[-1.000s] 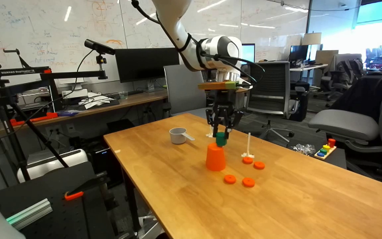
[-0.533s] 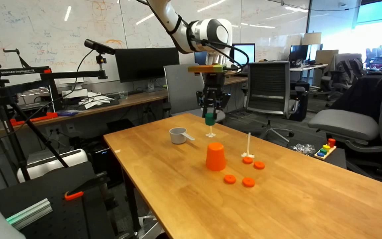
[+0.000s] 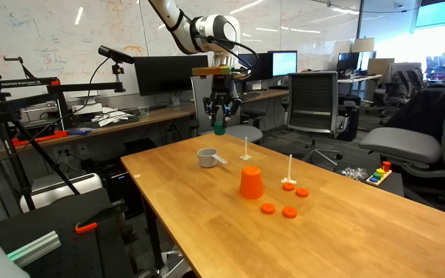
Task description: Pick up the green block from the top of the orange cup and put it in the grey cup. Pick up the orange cup from the table, move it to the right, pick up the orange and yellow blocks and put them in the grey cup.
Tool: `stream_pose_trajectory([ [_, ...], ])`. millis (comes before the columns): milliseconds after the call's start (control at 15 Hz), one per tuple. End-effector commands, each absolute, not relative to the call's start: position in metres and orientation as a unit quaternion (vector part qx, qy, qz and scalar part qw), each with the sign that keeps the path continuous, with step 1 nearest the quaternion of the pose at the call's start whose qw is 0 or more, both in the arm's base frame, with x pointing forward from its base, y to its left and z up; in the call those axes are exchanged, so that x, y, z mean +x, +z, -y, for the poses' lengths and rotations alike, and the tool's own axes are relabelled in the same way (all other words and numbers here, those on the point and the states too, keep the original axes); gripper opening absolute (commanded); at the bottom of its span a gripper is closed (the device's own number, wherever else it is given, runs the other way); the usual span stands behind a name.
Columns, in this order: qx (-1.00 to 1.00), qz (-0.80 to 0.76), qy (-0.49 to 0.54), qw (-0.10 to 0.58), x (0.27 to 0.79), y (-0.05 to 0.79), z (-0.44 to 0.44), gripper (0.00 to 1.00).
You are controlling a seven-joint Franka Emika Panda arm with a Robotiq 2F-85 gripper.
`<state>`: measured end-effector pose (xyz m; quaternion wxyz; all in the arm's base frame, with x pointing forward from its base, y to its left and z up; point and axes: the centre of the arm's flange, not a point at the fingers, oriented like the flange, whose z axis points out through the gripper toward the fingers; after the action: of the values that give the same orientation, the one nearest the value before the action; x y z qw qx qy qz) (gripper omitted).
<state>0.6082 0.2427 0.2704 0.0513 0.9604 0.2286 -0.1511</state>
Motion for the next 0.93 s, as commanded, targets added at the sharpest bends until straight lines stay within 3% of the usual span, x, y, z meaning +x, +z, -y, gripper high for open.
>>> stream_pose_trajectory([
  [0, 0.950, -0.253, -0.167, 0.069, 0.576, 0.260, -0.253, 0.19],
  [867, 0.898, -0.349, -0.155, 0.219, 0.579, 0.267, -0.303, 0.19],
])
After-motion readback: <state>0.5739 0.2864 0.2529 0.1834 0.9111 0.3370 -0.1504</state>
